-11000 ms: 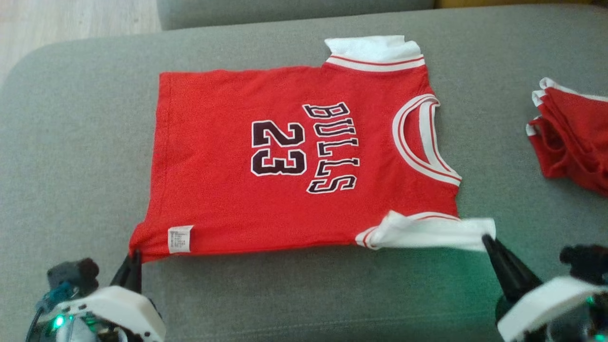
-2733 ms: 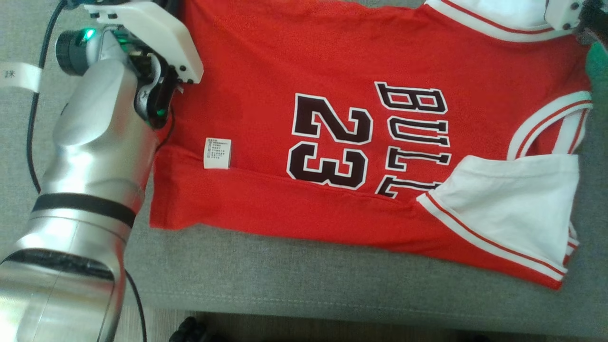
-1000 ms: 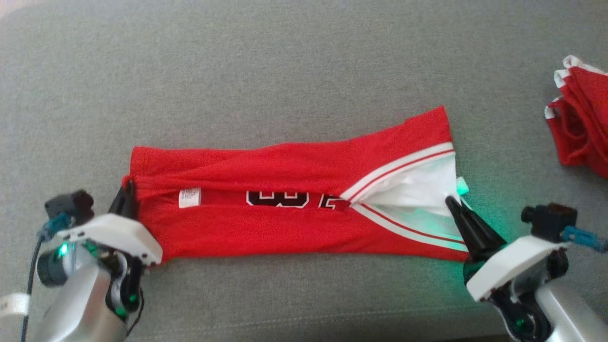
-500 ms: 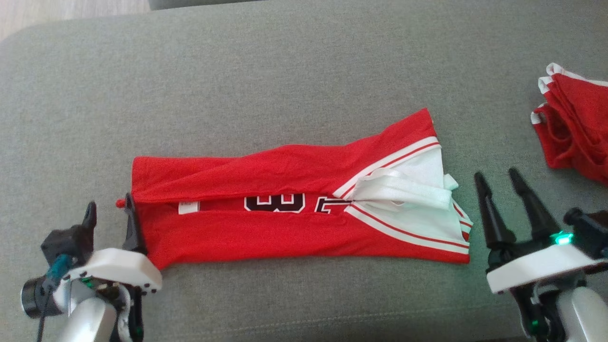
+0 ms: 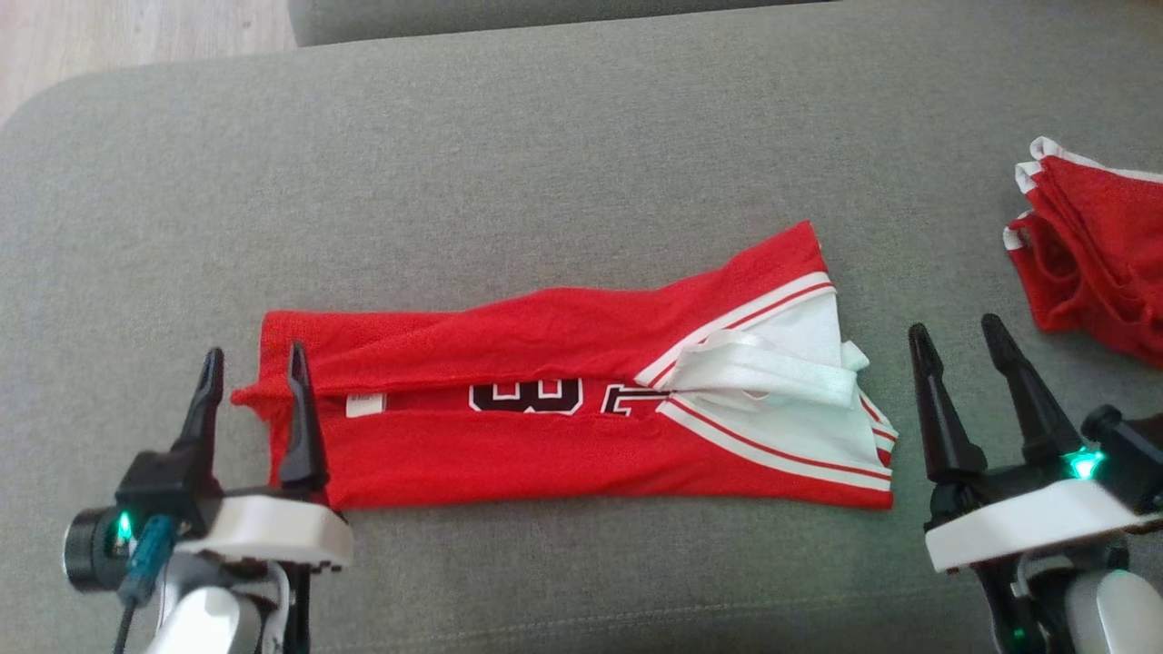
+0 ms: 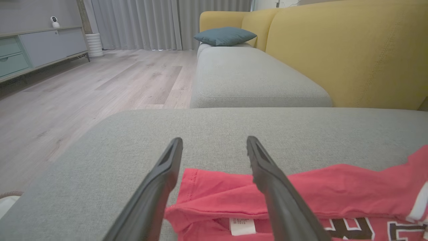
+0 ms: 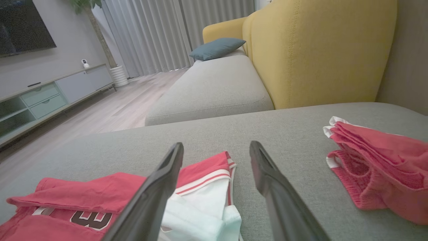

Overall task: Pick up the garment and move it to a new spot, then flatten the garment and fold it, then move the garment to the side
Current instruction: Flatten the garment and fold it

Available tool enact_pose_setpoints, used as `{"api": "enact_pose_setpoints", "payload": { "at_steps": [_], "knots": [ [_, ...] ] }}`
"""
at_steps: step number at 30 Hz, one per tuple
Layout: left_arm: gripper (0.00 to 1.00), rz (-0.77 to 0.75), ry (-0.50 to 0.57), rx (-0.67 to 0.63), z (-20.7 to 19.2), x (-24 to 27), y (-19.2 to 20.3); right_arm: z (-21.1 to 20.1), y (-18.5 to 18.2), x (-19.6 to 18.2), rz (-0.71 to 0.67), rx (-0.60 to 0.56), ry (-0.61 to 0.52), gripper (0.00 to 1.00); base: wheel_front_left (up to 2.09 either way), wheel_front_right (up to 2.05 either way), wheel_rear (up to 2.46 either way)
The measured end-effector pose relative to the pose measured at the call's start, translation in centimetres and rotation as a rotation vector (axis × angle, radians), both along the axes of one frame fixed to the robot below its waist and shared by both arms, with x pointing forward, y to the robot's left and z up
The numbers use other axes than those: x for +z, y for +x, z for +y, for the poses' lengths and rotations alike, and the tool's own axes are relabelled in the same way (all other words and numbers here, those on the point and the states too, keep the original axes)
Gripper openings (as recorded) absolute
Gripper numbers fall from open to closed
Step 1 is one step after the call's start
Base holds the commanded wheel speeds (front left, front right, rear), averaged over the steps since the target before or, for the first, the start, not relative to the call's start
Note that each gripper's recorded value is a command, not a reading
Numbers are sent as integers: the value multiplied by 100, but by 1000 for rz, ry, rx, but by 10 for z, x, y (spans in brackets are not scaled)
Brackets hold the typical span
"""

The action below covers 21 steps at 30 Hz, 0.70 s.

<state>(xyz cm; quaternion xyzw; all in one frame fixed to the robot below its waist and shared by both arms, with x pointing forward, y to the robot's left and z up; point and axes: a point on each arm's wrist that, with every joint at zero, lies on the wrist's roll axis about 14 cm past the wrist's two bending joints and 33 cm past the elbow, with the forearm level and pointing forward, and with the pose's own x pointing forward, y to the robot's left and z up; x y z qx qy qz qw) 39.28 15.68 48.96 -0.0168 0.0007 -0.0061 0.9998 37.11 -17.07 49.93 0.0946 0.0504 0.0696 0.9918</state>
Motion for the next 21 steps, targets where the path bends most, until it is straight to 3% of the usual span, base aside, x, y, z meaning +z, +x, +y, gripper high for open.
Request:
{"api": "enact_pose_setpoints", "payload": {
  "at_steps": [13,21],
  "knots": [
    [100,31,-1,-4,-1,-9,-8,-1,-3,-8,31,-4,-2,100,0,0,0],
    [100,39,2,-1,-1,-13,-3,-3,-3,-53,191,8,-17,100,0,0,0]
  ]
}}
